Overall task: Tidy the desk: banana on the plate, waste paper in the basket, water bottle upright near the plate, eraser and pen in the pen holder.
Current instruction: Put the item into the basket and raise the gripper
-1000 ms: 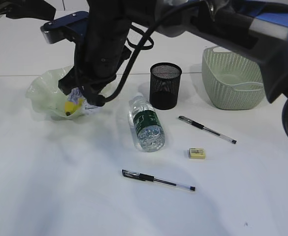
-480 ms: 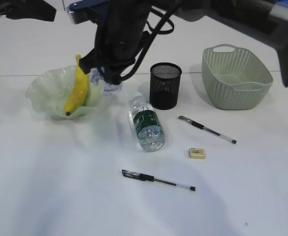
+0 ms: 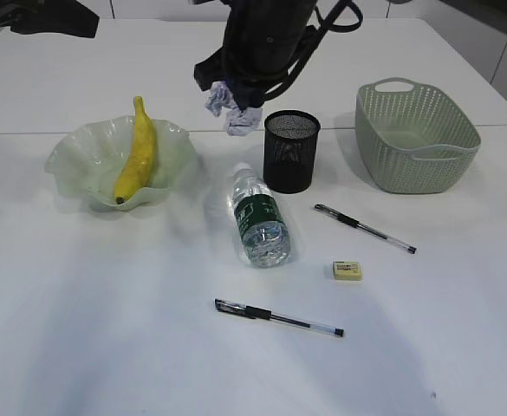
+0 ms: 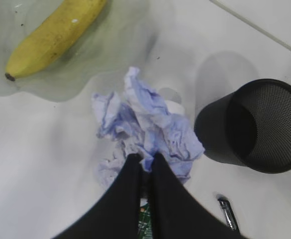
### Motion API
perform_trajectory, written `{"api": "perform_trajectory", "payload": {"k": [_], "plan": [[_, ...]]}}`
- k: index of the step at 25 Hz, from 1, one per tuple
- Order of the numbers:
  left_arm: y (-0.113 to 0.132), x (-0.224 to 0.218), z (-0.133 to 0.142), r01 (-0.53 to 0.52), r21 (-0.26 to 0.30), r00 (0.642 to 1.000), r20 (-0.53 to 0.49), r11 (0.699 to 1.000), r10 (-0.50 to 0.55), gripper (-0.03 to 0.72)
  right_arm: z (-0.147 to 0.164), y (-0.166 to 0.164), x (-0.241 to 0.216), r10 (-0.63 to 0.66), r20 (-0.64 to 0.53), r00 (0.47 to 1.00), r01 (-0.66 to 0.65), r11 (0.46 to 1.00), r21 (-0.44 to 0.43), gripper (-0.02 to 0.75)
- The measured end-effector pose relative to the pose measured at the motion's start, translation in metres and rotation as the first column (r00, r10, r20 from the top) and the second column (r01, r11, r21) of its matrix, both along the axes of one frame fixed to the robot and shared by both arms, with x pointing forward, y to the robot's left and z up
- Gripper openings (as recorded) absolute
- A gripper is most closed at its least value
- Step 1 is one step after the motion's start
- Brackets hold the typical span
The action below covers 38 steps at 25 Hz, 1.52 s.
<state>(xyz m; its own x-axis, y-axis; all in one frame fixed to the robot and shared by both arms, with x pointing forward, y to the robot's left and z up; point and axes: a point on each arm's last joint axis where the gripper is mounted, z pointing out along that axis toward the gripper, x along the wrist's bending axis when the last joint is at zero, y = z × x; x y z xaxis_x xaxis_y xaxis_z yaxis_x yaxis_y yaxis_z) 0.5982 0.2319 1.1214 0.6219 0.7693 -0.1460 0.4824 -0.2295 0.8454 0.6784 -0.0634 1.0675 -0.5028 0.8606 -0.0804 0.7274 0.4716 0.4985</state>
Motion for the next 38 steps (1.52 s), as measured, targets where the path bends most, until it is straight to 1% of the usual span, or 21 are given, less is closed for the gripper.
{"api": "perform_trajectory", "payload": {"k": [10, 14, 26, 38], "plan": [[0.0, -0.001, 0.0, 0.007, -0.001, 1.0, -0.005, 1.0, -0.007, 0.316, 0.005, -0.05, 0.023, -0.108, 0.021, 0.994, 0.108, 0.994, 0.009, 0.012], [-0.001, -0.001, 0.0, 0.011, -0.001, 1.0, -0.009, 1.0, -0.011, 0.316, 0.006, -0.061, 0.028, -0.133, 0.034, 0.991, 0.132, 0.991, 0.016, 0.012], [-0.002, -0.003, -0.001, 0.028, -0.003, 0.999, -0.022, 1.0, -0.028, 0.316, 0.007, -0.081, 0.038, -0.175, 0.059, 0.983, 0.174, 0.984, 0.029, 0.011], [-0.002, -0.004, -0.002, 0.041, -0.004, 0.999, -0.032, 0.999, -0.041, 0.317, 0.008, -0.131, 0.053, -0.283, 0.076, 0.956, 0.28, 0.959, 0.047, 0.011]]}}
